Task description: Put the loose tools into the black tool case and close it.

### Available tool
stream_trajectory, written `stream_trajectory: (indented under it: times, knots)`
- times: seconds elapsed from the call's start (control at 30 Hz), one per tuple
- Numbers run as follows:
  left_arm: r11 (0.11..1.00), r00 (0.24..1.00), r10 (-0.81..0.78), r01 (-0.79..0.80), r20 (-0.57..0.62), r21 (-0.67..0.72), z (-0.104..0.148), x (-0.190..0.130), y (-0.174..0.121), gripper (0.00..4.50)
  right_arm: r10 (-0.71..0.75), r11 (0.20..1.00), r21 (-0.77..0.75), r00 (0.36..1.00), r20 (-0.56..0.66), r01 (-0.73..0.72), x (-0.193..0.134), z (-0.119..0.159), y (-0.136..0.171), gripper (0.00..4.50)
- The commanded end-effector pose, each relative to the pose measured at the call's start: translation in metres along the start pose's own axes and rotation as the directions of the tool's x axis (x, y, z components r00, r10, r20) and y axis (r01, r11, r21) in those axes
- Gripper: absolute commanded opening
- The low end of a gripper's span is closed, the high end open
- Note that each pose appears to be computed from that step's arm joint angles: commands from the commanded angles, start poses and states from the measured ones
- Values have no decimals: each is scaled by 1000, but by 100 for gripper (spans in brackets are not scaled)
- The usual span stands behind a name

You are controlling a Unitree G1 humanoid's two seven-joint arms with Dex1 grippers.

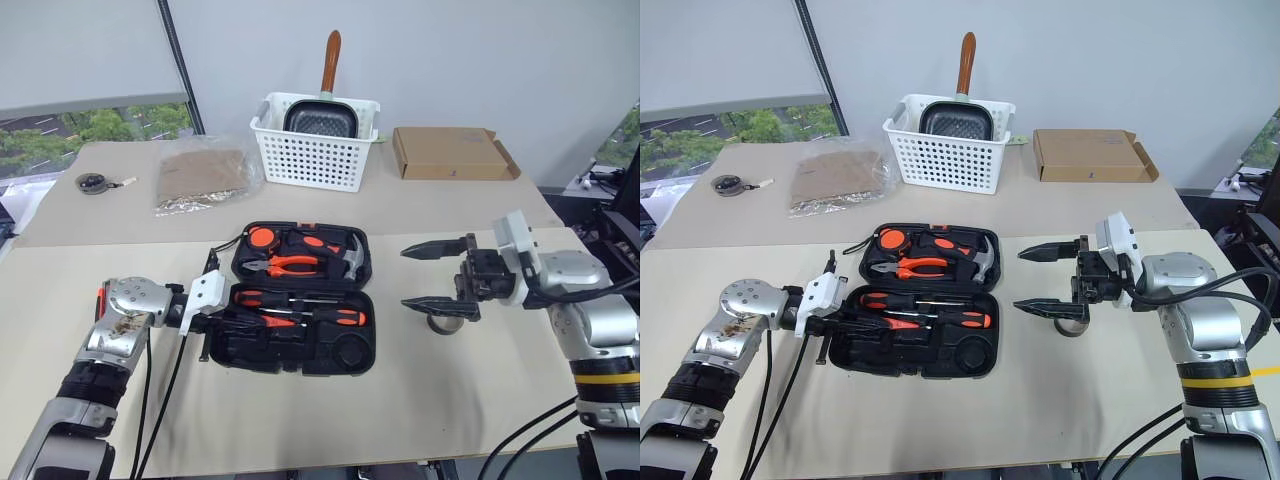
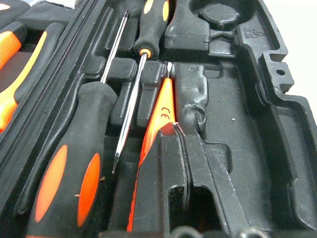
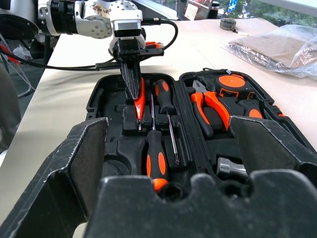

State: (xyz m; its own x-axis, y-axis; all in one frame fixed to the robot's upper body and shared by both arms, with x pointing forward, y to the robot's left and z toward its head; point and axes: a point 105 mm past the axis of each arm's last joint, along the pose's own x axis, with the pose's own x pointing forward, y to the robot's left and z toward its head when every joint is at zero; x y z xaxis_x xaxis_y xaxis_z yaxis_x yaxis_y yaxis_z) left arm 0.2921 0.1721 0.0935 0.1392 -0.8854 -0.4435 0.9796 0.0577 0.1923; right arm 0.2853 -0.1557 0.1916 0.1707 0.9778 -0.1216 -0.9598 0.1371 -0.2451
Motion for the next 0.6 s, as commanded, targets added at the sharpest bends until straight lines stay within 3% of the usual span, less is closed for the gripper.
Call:
stream_trajectory:
  times: [0.03,0.17,0.33,0.6]
  knots:
    - [995,1000,14,-16,-26,-96,-20,2,-5,4,-9,998,-69,1000,4,10,-4,13,0,450]
    - [985,996,65,-55,54,-161,-14,0,3,4,-6,998,-69,1000,4,6,-4,14,0,450]
    - [985,964,39,8,262,-172,22,-9,5,4,-2,998,-67,1000,3,2,-4,14,0,450]
    - [990,990,59,-42,128,-135,2,-12,12,4,1,998,-69,1000,7,-1,-1,14,-1,450]
